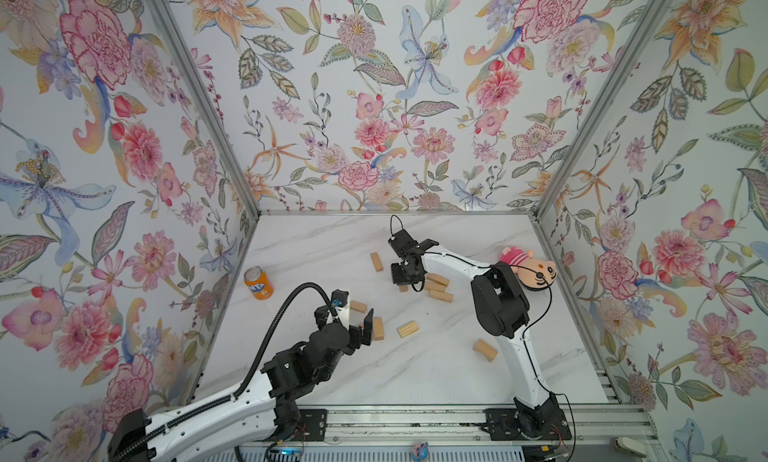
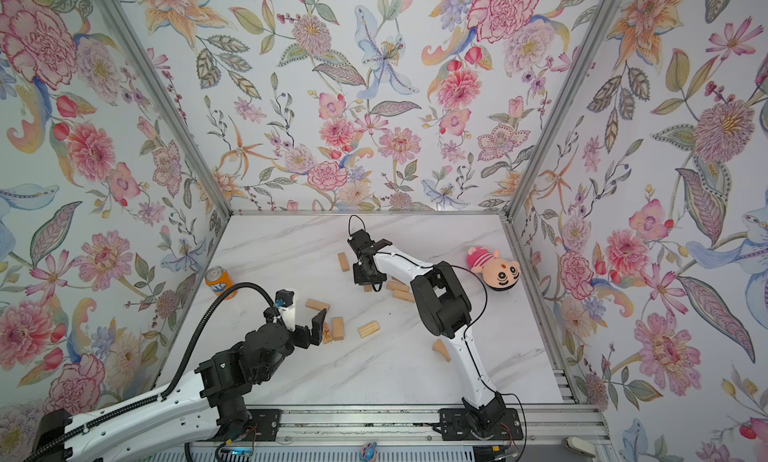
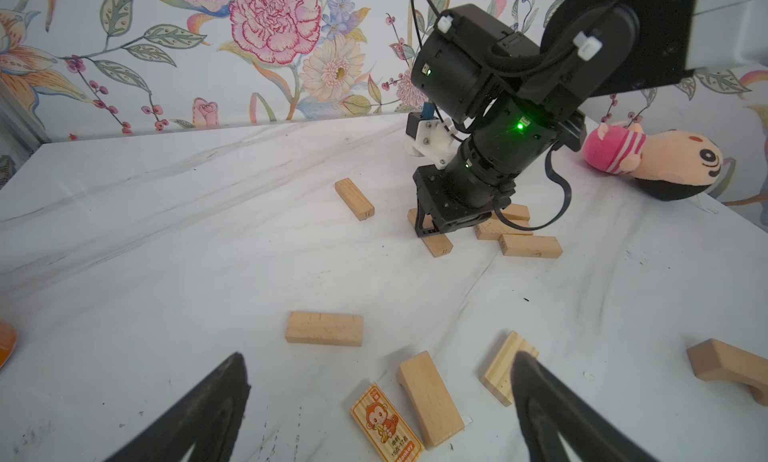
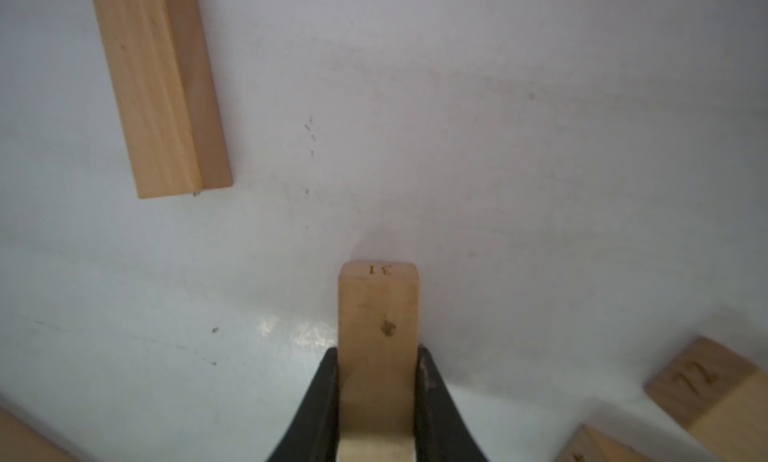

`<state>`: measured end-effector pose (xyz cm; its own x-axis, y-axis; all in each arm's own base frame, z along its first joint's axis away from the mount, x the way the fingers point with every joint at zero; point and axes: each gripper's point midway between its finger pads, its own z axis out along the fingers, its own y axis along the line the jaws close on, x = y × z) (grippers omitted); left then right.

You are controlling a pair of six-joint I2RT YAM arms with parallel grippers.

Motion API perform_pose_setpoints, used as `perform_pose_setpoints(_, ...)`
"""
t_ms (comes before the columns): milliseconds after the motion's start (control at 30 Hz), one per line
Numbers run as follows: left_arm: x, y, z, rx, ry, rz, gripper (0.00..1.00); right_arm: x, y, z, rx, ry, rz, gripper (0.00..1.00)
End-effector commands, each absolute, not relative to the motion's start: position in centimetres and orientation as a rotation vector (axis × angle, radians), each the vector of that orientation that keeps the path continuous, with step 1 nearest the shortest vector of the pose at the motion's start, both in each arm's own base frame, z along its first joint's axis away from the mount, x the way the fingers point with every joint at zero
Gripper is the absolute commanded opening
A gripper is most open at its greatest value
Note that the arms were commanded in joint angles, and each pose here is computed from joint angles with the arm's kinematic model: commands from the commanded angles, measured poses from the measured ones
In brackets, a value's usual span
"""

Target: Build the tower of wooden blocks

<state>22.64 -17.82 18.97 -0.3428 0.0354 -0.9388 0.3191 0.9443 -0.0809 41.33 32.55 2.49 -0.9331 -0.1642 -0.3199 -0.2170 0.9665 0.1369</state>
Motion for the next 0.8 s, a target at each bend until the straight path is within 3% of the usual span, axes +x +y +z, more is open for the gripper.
perform_pose_setpoints(0,21.6,-19.5,17.7,0.387,1.925,-0.353,0.99,39.3,32.6,1.5,-0.262,2.878,0.257,0.26)
perform_pose_setpoints(267,19.6,-23.4,15.1,0.6,1.997,-0.512,0.99,39.4,33.2,4.0,-0.268,2.83,0.291,0.54)
perform_pose_setpoints(567,19.8,-23.9,15.3,0.608,2.011,-0.512,0.99,39.7,31.0,9.6,-0.283,2.727,0.305,0.6)
perform_pose_setpoints(767,19.4,-25.2,15.7,0.64,2.0,-0.579,0.99,40.0,25.0,9.6,-0.221,2.741,0.222,0.58)
